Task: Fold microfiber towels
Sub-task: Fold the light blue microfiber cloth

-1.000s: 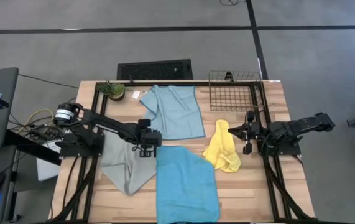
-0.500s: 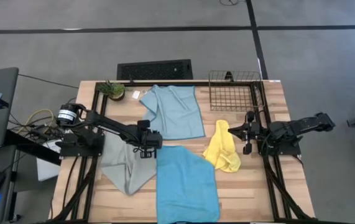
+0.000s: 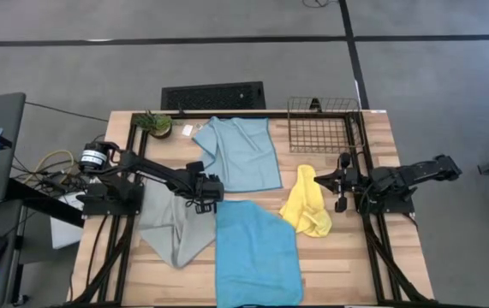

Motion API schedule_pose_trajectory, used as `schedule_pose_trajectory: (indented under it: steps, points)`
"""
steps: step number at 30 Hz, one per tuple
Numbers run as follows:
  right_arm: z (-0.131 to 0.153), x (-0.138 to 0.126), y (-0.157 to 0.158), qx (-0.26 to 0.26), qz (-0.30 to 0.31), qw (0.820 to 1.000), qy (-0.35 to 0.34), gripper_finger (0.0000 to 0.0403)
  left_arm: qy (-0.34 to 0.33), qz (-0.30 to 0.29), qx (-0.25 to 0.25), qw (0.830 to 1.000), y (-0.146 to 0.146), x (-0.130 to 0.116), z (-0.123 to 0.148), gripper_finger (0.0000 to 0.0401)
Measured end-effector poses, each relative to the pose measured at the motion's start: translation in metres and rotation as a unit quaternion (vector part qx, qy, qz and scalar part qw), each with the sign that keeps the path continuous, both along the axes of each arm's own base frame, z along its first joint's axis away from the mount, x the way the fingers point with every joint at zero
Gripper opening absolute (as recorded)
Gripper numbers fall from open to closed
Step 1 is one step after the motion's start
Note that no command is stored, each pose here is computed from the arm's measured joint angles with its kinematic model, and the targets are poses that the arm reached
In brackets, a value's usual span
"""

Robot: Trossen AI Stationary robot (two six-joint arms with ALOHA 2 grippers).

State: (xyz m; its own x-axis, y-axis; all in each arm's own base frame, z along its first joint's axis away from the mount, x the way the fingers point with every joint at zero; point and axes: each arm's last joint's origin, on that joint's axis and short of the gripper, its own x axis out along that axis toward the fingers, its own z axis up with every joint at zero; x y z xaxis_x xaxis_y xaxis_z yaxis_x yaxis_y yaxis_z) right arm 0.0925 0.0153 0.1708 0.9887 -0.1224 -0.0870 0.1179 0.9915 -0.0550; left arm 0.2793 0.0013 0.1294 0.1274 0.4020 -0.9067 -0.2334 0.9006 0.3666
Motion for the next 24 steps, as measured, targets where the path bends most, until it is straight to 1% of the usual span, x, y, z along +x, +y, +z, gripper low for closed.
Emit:
schedule_pose_trajectory:
  steps: [3,7,11,17,22,24]
  points:
    - [0.0,0.0,0.0,0.0,0.0,1.0,0.0,0.0043,0.001,0.005,-0.011,1.0,0.004,0.0,0.0,0.0123]
    - [0.0,0.0,0.0,0.0,0.0,1.0,0.0,0.0043,0.008,0.0,-0.053,0.999,0.011,0.0,-0.001,0.0122]
    - [0.0,0.0,0.0,0.0,0.0,1.0,0.0,0.0043,0.011,-0.002,-0.072,0.997,0.02,0.0,-0.001,0.0108]
    - [0.0,0.0,0.0,0.0,0.0,1.0,0.0,0.0043,0.012,-0.014,-0.117,0.993,0.03,-0.001,-0.001,0.0066]
    - [0.0,0.0,0.0,0.0,0.0,1.0,0.0,0.0043,0.013,-0.021,-0.123,0.992,0.031,-0.001,-0.001,0.0017]
    - [0.0,0.0,0.0,0.0,0.0,1.0,0.0,0.0043,0.013,-0.02,-0.123,0.992,0.031,-0.001,-0.001,0.0006]
